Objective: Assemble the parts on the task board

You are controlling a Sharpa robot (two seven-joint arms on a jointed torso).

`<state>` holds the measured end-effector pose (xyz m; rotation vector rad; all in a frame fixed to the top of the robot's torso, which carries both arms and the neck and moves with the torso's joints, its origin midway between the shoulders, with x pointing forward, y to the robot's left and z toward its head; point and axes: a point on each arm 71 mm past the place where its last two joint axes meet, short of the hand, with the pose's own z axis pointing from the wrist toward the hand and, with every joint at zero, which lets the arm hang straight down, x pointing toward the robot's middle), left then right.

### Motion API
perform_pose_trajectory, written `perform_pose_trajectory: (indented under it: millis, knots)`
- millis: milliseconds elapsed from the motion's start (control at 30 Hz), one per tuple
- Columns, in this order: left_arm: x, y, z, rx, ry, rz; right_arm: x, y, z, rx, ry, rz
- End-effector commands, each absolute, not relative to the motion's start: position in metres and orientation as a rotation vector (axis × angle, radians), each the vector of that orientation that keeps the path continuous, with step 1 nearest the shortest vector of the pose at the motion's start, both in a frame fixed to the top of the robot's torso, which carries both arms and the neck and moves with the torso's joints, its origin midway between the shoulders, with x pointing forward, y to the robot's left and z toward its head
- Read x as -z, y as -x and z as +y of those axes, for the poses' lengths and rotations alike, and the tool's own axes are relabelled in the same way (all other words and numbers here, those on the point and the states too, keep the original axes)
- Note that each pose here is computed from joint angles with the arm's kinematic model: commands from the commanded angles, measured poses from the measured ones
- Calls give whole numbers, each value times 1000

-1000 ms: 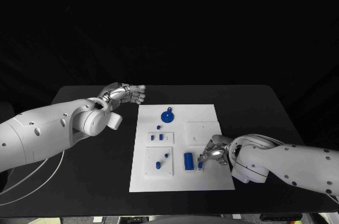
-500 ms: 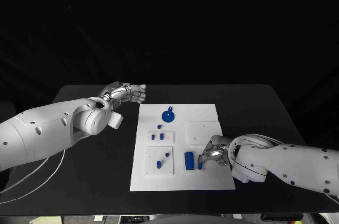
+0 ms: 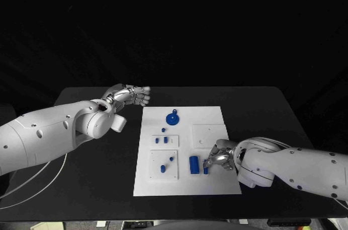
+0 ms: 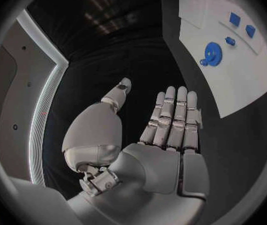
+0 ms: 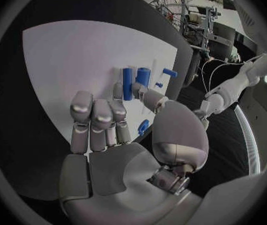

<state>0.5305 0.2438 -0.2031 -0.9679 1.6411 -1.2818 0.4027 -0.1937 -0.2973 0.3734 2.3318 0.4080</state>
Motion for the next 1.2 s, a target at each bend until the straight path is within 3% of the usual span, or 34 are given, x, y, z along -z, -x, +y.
perform_pose_trajectory:
  millis: [33, 1200]
  knots:
    - [202, -530, 242, 1300, 954, 1647, 299, -401, -192, -401, -332, 2352]
    - [202, -530, 243, 1296, 955, 1647, 302, -403, -190, -386, -277, 2340]
